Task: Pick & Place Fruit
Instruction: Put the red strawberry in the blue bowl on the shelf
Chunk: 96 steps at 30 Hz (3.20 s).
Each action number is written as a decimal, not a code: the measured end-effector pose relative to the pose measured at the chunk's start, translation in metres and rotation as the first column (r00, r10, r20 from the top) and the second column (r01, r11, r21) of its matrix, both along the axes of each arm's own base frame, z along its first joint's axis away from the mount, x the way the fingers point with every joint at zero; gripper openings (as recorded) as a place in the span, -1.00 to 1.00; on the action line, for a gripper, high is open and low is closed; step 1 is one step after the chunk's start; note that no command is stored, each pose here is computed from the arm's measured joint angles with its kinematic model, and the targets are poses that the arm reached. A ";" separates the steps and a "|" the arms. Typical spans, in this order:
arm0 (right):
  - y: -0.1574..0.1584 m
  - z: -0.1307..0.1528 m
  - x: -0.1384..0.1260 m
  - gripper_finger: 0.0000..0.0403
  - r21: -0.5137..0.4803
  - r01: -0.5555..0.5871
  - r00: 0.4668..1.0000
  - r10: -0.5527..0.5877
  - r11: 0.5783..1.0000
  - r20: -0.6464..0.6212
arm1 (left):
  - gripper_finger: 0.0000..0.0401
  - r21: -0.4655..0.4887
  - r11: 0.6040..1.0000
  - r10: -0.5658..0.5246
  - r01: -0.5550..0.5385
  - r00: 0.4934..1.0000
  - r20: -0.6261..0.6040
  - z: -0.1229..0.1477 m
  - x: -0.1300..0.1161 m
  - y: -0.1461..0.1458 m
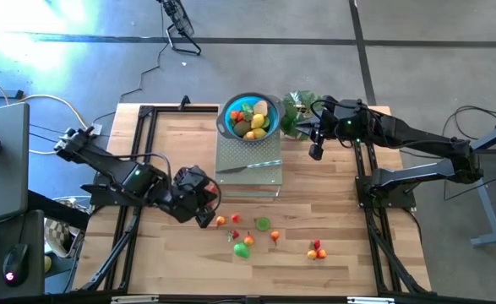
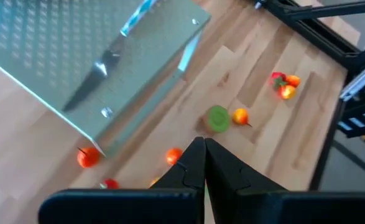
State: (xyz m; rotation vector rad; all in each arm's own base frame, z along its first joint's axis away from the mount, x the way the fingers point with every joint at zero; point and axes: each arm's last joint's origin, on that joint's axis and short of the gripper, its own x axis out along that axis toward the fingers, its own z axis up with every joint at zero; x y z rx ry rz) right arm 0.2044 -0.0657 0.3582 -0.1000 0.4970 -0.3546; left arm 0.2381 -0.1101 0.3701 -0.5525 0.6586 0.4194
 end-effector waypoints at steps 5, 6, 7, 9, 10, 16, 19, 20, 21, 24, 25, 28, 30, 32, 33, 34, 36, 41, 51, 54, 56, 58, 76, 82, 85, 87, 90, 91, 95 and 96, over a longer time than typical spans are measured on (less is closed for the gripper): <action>0.000 0.000 0.000 -0.74 -0.007 -0.004 1.000 0.004 1.000 -0.003 | -1.00 -0.056 0.998 0.002 -0.002 1.000 0.010 0.000 -0.006 -0.011; 0.000 0.000 0.000 -0.74 -0.008 -0.005 1.000 0.005 1.000 -0.004 | -1.00 -0.064 0.998 0.002 -0.001 1.000 0.011 0.000 -0.006 -0.013; 0.000 0.000 0.000 -0.74 -0.008 -0.005 1.000 0.005 1.000 -0.004 | -1.00 -0.072 0.997 -0.002 0.003 1.000 0.011 0.000 -0.007 -0.015; 0.000 0.000 0.000 -0.74 -0.008 -0.005 1.000 0.005 1.000 -0.005 | -1.00 -0.089 0.996 -0.014 0.014 1.000 0.006 -0.001 -0.008 -0.017; 0.000 0.000 0.000 -0.74 -0.007 -0.005 1.000 0.005 1.000 -0.007 | -1.00 -0.100 0.995 -0.013 0.013 1.000 0.004 -0.001 -0.008 -0.017; 0.000 -0.002 -0.001 -0.74 -0.003 -0.005 1.000 0.005 1.000 -0.021 | -1.00 -0.207 0.977 -0.061 0.054 0.998 -0.026 -0.001 -0.008 -0.020; 0.000 -0.002 -0.001 -0.74 -0.004 -0.005 1.000 0.005 1.000 -0.023 | -1.00 -0.228 0.971 -0.081 0.069 0.996 -0.046 -0.002 -0.007 -0.022; 0.000 -0.002 -0.001 -0.74 -0.007 -0.007 1.000 0.007 1.000 -0.024 | -1.00 -0.227 0.972 -0.079 0.065 0.995 -0.053 -0.004 -0.007 -0.023; 0.000 -0.002 -0.001 -0.74 -0.013 -0.011 1.000 0.010 1.000 -0.027 | -1.00 -0.222 0.973 -0.076 0.060 0.995 -0.065 -0.005 -0.006 -0.023; 0.000 -0.002 -0.001 -0.74 -0.023 -0.018 0.999 0.017 1.000 -0.037 | -0.95 -0.208 0.977 -0.060 0.034 0.991 -0.122 -0.012 -0.006 -0.023; 0.000 -0.002 -0.001 -0.74 -0.023 -0.018 0.999 0.017 1.000 -0.039 | -0.92 -0.206 0.978 -0.049 0.018 0.988 -0.145 -0.015 -0.005 -0.023; 0.000 -0.003 -0.001 -0.74 -0.021 -0.018 0.999 0.017 1.000 -0.045 | -0.75 -0.198 0.979 0.007 -0.052 0.975 -0.221 -0.024 -0.005 -0.023; 0.001 -0.004 -0.002 -0.74 -0.018 -0.019 0.998 0.017 1.000 -0.054 | -0.59 -0.204 0.972 0.061 -0.118 0.963 -0.262 -0.028 -0.007 -0.022; 0.001 -0.004 -0.002 -0.74 -0.016 -0.019 0.998 0.018 1.000 -0.062 | -0.41 -0.206 0.959 0.126 -0.194 0.945 -0.302 -0.032 -0.008 -0.022; 0.001 -0.005 -0.002 -0.74 -0.014 -0.019 0.998 0.018 1.000 -0.067 | -0.31 -0.212 0.949 0.160 -0.234 0.935 -0.316 -0.034 -0.009 -0.021; 0.001 -0.005 -0.003 -0.74 -0.013 -0.019 0.997 0.018 1.000 -0.070 | -0.20 -0.216 0.937 0.196 -0.276 0.923 -0.331 -0.036 -0.009 -0.021; 0.001 -0.005 -0.003 -0.74 -0.013 -0.019 0.997 0.018 1.000 -0.071 | 0.01 -0.219 0.907 0.269 -0.360 0.895 -0.356 -0.039 -0.011 -0.020; 0.001 -0.005 -0.003 -0.74 -0.013 -0.019 0.997 0.018 1.000 -0.072 | 0.39 -0.208 0.803 0.453 -0.559 0.798 -0.396 -0.049 -0.009 -0.020; 0.001 -0.005 -0.003 -0.74 -0.012 -0.019 0.997 0.018 1.000 -0.072 | 0.30 -0.145 0.738 0.561 -0.659 0.718 -0.412 -0.076 -0.001 -0.024; 0.001 -0.005 -0.003 -0.74 -0.012 -0.019 0.997 0.018 1.000 -0.072 | 0.18 -0.153 0.698 0.603 -0.700 0.689 -0.402 -0.098 -0.005 -0.024; 0.001 -0.005 -0.003 -0.74 -0.013 -0.019 0.997 0.018 1.000 -0.072 | 0.11 -0.183 0.675 0.617 -0.715 0.682 -0.392 -0.113 -0.008 -0.025; 0.001 -0.005 -0.003 -0.74 -0.012 -0.019 0.997 0.018 1.000 -0.072 | 0.05 -0.232 0.652 0.622 -0.722 0.684 -0.381 -0.130 -0.008 -0.025; -0.001 0.000 0.000 -0.74 -0.042 0.007 1.000 -0.008 0.999 -0.021 | -0.01 -0.304 0.548 0.757 -0.779 0.617 -0.215 -0.201 -0.015 -0.002; -0.002 0.004 0.001 -0.74 -0.066 0.035 0.999 -0.033 0.997 0.020 | -0.01 -0.275 0.515 0.797 -0.812 0.572 -0.194 -0.206 -0.012 0.015; -0.002 0.004 0.001 -0.74 -0.067 0.036 0.999 -0.034 0.997 0.022 | -0.01 -0.256 0.539 0.786 -0.802 0.589 -0.189 -0.206 -0.008 0.021; -0.002 0.004 0.001 -0.74 -0.067 0.036 0.999 -0.034 0.997 0.022 | -0.01 -0.250 0.562 0.772 -0.788 0.609 -0.183 -0.205 -0.004 0.024; -0.002 0.004 0.001 -0.74 -0.063 0.038 0.999 -0.036 0.997 0.024 | -0.01 -0.248 0.577 0.760 -0.778 0.623 -0.185 -0.205 0.000 0.029; -0.002 0.004 0.001 -0.74 -0.062 0.038 0.999 -0.037 0.997 0.025 | -0.01 -0.247 0.575 0.760 -0.780 0.621 -0.193 -0.205 0.001 0.030; -0.002 0.004 0.001 -0.74 -0.061 0.039 0.999 -0.037 0.997 0.025 | -0.01 -0.238 0.577 0.752 -0.781 0.622 -0.219 -0.206 0.002 0.033; -0.002 0.004 0.001 -0.74 -0.061 0.039 0.999 -0.038 0.997 0.025 | -0.01 -0.237 0.578 0.751 -0.780 0.623 -0.220 -0.206 0.001 0.033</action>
